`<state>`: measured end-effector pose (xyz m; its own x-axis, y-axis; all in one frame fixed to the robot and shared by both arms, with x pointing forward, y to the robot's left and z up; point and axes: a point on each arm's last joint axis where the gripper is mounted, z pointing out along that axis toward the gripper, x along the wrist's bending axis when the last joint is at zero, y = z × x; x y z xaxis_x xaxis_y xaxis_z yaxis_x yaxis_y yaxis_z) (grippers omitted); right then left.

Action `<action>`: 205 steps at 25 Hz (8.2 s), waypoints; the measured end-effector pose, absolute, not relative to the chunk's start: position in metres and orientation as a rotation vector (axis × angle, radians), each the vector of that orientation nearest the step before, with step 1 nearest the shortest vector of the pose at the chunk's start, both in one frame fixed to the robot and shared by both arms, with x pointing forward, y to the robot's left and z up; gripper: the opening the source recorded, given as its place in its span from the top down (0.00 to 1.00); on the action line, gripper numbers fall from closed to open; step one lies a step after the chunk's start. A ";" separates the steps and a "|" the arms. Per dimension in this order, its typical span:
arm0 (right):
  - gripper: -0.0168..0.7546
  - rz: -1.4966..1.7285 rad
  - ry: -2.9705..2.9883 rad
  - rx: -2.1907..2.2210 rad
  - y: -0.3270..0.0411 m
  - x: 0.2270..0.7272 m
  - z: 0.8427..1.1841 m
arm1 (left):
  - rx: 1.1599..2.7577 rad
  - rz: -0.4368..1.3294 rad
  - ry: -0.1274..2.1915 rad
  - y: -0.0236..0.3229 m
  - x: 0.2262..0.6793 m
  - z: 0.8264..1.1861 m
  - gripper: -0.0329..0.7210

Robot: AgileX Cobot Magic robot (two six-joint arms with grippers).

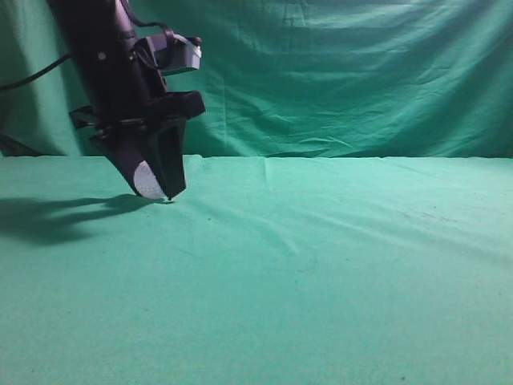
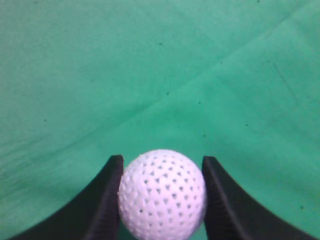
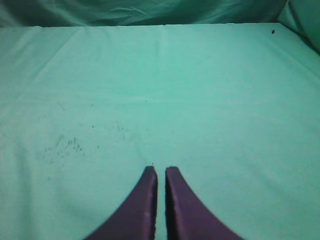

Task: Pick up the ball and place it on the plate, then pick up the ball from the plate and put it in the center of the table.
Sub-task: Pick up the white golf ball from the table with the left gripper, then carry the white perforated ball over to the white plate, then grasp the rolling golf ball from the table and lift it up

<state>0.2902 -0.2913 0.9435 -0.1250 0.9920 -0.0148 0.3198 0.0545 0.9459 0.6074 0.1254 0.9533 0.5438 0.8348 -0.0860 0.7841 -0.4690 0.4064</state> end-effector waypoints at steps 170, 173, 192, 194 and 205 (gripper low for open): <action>0.22 0.208 2.902 1.173 -0.181 0.373 0.988 | 1.621 0.975 1.088 0.282 0.298 1.041 0.96; 0.24 0.159 2.918 1.183 -0.177 0.378 0.978 | 1.621 0.975 1.088 0.282 0.298 1.041 0.96; 0.55 -0.013 2.969 1.210 -0.164 0.394 0.941 | 1.622 0.977 1.088 0.282 0.298 1.041 0.96; 0.55 -0.023 2.969 1.214 -0.164 0.394 0.942 | 1.622 0.977 1.088 0.282 0.298 1.041 0.96; 0.55 0.281 2.841 1.122 -0.130 0.440 1.008 | 1.622 0.977 1.088 0.282 0.298 1.041 0.96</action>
<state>0.4399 -0.1295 1.0083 -0.7298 0.6836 -0.0016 0.6701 0.7158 0.1965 0.2983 0.2818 1.0408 0.2939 0.9488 0.1161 0.2172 -0.1846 0.9585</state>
